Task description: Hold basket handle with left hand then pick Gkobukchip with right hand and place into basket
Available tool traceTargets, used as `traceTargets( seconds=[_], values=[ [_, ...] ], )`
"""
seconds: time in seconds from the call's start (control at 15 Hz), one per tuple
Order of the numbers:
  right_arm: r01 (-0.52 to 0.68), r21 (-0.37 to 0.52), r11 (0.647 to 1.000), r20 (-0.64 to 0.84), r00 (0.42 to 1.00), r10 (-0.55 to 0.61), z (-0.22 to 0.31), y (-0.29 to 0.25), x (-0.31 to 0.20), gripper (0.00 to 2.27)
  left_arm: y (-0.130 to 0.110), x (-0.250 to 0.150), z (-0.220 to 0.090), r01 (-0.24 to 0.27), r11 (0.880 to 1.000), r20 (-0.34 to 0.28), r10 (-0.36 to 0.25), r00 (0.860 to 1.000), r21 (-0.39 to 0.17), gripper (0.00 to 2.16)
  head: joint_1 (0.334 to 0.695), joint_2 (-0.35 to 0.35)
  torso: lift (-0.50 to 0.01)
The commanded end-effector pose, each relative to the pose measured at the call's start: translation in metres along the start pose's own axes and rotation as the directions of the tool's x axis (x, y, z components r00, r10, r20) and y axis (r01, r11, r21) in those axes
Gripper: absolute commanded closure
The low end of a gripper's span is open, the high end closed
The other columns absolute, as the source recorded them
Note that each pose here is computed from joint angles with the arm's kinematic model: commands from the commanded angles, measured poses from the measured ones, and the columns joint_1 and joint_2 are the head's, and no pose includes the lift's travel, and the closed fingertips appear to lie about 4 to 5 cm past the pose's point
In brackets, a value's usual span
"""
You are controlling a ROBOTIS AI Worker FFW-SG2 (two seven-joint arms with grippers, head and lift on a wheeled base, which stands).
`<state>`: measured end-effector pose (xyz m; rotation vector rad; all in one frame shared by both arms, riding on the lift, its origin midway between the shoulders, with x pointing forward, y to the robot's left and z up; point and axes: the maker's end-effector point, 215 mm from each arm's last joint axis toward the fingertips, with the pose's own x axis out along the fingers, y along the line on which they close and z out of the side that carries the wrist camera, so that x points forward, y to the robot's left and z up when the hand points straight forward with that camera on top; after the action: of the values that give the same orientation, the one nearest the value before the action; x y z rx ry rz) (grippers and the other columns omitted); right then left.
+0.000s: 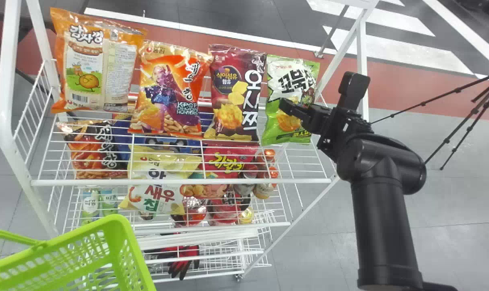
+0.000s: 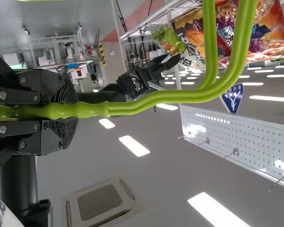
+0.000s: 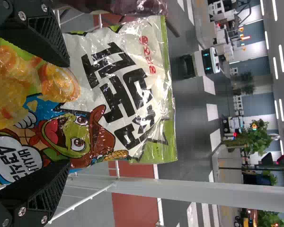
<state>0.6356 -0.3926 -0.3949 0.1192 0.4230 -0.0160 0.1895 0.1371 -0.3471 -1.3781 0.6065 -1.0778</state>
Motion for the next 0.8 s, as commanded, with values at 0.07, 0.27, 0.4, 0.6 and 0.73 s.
traceTargets(
  seconds=[0.07, 0.27, 0.4, 0.6, 0.73],
  values=[
    [-0.012, -0.012, 1.000, -0.082, 0.997, 0.011, -0.014, 0.012, 0.013, 0.15, -0.001, 0.000, 0.001, 0.003, 1.000, 0.000, -0.003, 1.000, 0.003, 2.15, 0.695, -0.335, 0.000],
    [-0.049, -0.014, 0.999, -0.116, 0.992, 0.047, -0.019, 0.021, 0.014, 1.34, -0.003, -0.001, 0.002, 0.006, 1.000, 0.001, -0.006, 1.000, 0.005, 2.15, 0.695, -0.315, 0.000],
    [-0.041, -0.004, 0.999, -0.144, 0.989, 0.040, -0.033, 0.022, 0.012, 2.26, -0.003, -0.001, 0.001, 0.007, 1.000, 0.001, -0.007, 1.000, 0.005, 2.15, 0.695, -0.307, 0.000],
    [-0.005, -0.017, 1.000, -0.097, 0.995, 0.004, -0.022, 0.011, 0.004, 2.26, -0.003, 0.000, 0.001, 0.009, 1.000, 0.001, -0.009, 1.000, 0.004, 2.15, 0.695, -0.310, 0.000],
    [0.021, -0.033, 0.999, -0.058, 0.998, -0.023, -0.010, 0.008, -0.003, 2.26, -0.003, 0.000, 0.001, 0.009, 1.000, 0.002, -0.009, 1.000, 0.004, 2.15, 0.695, -0.319, 0.000]
  ],
)
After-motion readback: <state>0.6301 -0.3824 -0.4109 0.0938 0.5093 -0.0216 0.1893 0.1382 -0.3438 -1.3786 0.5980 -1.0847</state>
